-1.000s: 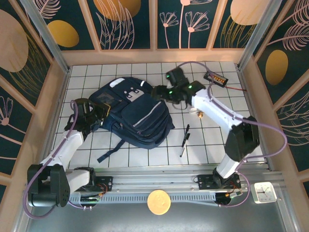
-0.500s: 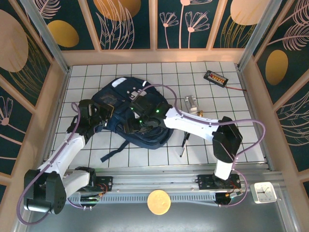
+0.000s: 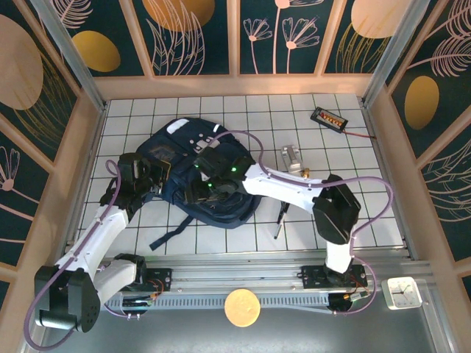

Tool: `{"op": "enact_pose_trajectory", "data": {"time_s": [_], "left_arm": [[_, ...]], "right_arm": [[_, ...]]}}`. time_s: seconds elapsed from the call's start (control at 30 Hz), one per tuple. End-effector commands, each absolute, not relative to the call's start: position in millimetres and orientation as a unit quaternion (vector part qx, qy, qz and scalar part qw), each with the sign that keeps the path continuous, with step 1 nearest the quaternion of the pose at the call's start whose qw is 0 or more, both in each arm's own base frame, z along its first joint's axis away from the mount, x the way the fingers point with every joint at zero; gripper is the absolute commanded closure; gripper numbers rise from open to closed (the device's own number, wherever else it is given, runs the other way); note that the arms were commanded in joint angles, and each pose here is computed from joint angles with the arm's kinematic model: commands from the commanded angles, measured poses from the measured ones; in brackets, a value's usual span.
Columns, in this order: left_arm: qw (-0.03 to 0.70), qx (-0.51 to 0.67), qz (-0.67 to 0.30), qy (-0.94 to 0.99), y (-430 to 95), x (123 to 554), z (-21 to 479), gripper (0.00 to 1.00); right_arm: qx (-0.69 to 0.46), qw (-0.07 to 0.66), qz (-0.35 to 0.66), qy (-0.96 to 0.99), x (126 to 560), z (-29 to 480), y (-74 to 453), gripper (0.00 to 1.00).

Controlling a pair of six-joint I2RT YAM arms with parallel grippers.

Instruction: Pack the student bag

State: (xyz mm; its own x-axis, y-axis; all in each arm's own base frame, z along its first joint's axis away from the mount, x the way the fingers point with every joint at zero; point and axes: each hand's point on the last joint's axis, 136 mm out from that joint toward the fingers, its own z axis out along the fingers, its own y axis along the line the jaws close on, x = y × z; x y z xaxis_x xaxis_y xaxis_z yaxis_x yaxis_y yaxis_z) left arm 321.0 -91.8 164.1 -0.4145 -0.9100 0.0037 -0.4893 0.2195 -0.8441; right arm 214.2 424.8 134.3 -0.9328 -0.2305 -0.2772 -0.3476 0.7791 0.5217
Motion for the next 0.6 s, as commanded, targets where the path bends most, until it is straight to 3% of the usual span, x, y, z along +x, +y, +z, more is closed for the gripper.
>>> {"op": "enact_pose_trajectory", "data": {"time_s": [0.0,0.17,0.4,0.57], "left_arm": [[0.287,-0.439,-0.484,0.701,-106.4,324.7,216.4,1.00],[0.271,-0.436,-0.478,0.712,-120.5,313.0,204.5,1.00],[0.240,-0.443,-0.477,0.720,-139.4,300.3,176.9,1.00],[0.238,-0.439,-0.482,0.720,-142.9,303.4,177.6,1.00]], "right_arm": [[-0.079,0.100,0.283,0.951,247.5,103.8,373.0,0.44],[-0.024,0.111,0.284,0.952,300.4,73.6,331.1,0.44],[-0.008,0.155,0.301,0.941,371.7,78.4,308.5,0.44],[-0.042,0.194,0.270,0.942,359.9,133.0,310.5,0.39]]}}
